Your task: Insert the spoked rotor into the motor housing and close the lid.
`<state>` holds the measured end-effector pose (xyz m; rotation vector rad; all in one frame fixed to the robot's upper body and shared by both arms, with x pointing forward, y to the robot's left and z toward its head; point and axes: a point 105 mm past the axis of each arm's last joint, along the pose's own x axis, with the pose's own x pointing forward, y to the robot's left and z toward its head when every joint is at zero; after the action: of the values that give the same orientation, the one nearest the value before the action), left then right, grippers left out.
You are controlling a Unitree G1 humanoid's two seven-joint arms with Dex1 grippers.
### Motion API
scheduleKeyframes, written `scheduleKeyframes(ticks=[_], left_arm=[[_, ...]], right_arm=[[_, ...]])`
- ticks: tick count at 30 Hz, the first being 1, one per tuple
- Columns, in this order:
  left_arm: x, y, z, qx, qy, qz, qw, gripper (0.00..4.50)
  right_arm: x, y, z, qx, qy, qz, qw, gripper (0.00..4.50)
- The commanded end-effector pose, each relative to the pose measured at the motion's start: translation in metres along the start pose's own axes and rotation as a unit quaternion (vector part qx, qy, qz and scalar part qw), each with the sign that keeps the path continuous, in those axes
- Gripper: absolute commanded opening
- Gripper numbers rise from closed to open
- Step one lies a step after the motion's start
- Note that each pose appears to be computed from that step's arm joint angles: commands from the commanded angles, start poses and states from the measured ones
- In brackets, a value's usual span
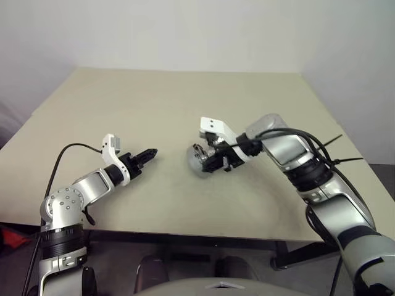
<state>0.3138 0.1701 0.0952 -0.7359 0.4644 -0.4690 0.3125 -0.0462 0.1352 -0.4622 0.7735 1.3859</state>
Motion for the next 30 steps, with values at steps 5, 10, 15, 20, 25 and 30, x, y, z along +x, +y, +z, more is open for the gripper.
scheduleKeyframes(ticks=[5, 10, 15, 20, 25, 30], left_arm=[[-0.010, -0.006, 0.013, 0.018, -0.030, -0.003, 0.999, 2.01], [-0.013, -0.005, 0.013, 0.017, -0.034, 0.002, 0.999, 2.01], [-0.015, -0.004, 0.013, 0.017, -0.037, 0.005, 0.999, 2.01], [-0.016, -0.004, 0.013, 0.018, -0.039, 0.008, 0.999, 2.01], [-0.016, -0.004, 0.014, 0.019, -0.040, 0.010, 0.999, 2.01], [-0.017, -0.003, 0.014, 0.019, -0.042, 0.014, 0.999, 2.01]], right_arm=[[0.003, 0.005, 0.020, 0.064, 0.003, -0.001, 0.998, 0.01], [0.012, -0.003, 0.026, 0.154, 0.016, -0.028, 0.988, 0.01], [0.021, -0.014, 0.026, 0.213, 0.026, -0.067, 0.974, 0.01], [0.031, -0.022, 0.025, 0.251, 0.031, -0.100, 0.962, 0.01], [0.039, -0.025, 0.024, 0.266, 0.030, -0.114, 0.957, 0.01], [0.041, -0.027, 0.025, 0.266, 0.027, -0.121, 0.956, 1.64]])
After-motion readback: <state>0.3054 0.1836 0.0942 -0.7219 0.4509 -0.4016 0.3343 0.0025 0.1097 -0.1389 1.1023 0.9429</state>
